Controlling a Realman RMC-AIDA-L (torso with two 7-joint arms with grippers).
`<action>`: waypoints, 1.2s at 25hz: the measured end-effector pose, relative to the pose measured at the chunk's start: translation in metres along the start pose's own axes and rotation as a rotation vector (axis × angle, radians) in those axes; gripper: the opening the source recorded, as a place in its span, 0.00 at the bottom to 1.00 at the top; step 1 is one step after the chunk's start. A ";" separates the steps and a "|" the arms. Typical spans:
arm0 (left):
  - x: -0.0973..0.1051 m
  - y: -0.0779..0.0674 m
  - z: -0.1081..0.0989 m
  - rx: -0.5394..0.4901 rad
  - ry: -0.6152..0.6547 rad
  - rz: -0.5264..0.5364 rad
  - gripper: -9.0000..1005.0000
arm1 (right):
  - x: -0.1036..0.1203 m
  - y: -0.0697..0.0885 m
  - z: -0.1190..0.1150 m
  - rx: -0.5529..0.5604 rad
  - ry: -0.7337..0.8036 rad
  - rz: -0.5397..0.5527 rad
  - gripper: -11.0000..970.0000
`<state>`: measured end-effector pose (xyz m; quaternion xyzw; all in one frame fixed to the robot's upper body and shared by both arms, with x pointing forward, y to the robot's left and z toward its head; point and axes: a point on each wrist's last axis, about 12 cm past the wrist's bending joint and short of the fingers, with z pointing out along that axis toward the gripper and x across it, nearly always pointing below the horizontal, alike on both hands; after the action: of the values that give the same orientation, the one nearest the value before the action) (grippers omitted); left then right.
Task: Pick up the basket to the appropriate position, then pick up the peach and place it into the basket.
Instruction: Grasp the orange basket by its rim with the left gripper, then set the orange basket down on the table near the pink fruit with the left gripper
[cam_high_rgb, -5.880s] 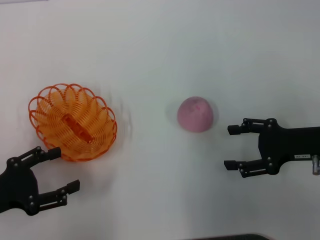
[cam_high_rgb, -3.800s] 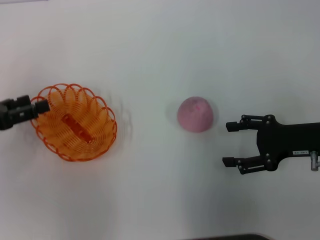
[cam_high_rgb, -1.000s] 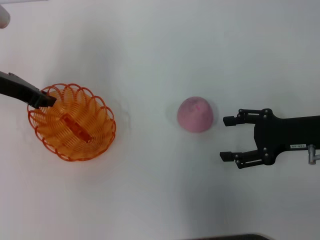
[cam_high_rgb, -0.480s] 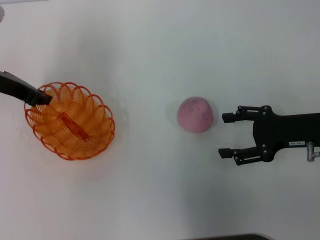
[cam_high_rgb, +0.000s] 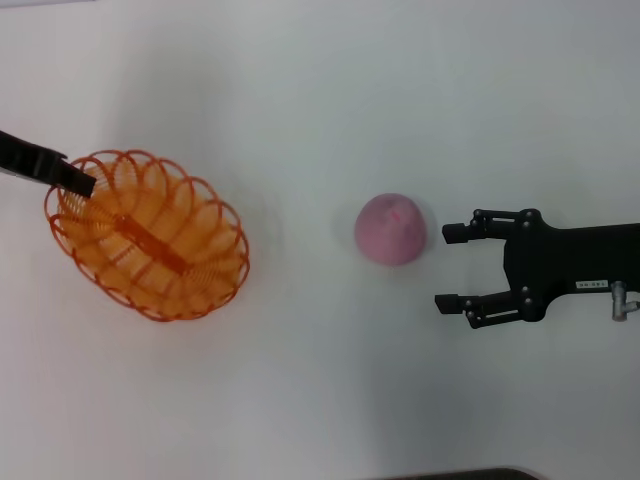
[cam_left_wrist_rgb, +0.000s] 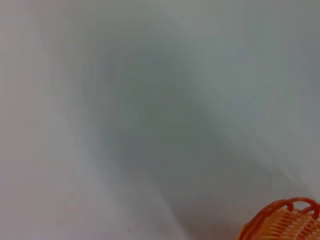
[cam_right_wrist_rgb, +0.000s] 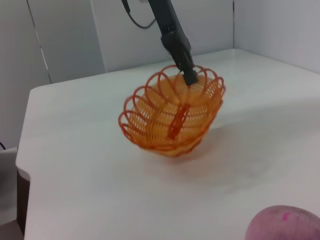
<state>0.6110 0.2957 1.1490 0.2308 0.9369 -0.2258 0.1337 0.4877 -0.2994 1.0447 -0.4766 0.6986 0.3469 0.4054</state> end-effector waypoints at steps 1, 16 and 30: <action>0.000 0.000 -0.002 0.010 -0.003 -0.018 0.13 | 0.000 0.000 0.000 0.000 0.000 0.002 0.92; 0.033 0.001 0.008 0.211 -0.107 -0.278 0.08 | 0.001 0.001 0.000 -0.004 0.005 0.005 0.92; 0.073 -0.010 0.040 0.289 -0.217 -0.443 0.08 | 0.001 0.000 0.000 -0.003 0.007 0.005 0.92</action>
<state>0.5494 0.2958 1.0924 0.0116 0.9029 -0.4040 0.1464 0.4871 -0.2999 1.0441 -0.4768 0.7008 0.3470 0.4014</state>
